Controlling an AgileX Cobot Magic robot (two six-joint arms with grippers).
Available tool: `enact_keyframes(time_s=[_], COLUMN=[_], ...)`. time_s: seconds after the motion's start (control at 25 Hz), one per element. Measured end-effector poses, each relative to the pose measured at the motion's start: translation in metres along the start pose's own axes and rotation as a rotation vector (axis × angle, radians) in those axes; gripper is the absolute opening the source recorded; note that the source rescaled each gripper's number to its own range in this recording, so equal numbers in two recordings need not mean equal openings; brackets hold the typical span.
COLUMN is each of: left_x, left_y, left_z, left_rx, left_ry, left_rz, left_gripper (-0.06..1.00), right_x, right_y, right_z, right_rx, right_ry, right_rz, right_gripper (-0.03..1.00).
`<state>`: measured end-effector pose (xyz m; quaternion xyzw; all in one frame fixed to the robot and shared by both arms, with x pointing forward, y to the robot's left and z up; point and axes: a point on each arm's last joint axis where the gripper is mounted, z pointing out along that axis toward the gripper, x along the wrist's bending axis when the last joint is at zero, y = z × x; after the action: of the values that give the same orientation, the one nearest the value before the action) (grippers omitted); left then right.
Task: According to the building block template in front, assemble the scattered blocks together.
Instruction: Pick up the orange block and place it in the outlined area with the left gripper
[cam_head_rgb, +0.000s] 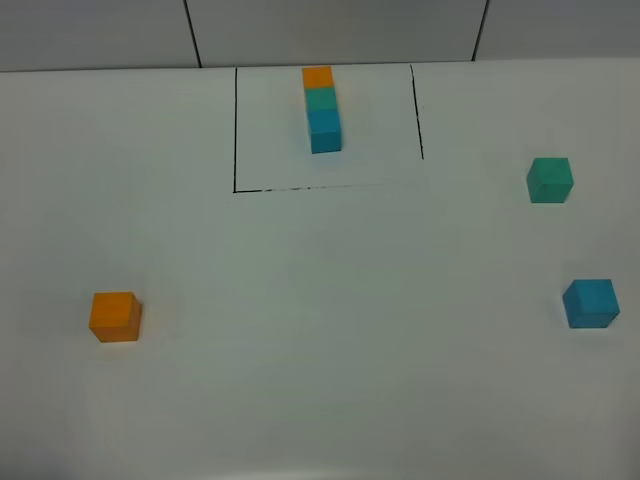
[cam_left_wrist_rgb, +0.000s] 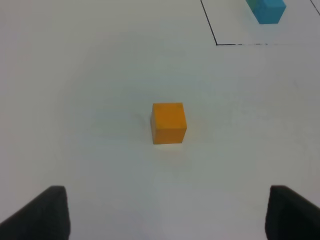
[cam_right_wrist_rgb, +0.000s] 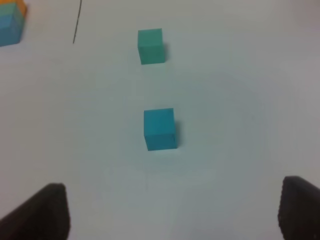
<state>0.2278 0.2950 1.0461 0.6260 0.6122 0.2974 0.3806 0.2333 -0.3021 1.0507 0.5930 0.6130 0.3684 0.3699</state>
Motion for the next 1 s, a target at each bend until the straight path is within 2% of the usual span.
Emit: enact_keyframes(time_s=[1.0], left_x=[0.0], left_y=[0.0], left_z=[0.0], left_rx=[0.0], left_ry=[0.0], left_rz=[0.0], left_gripper=[0.73], right_x=[0.0], right_y=[0.0], right_z=[0.0], right_rx=[0.0], right_ry=[0.0], right_rz=[0.0], right_gripper=[0.71])
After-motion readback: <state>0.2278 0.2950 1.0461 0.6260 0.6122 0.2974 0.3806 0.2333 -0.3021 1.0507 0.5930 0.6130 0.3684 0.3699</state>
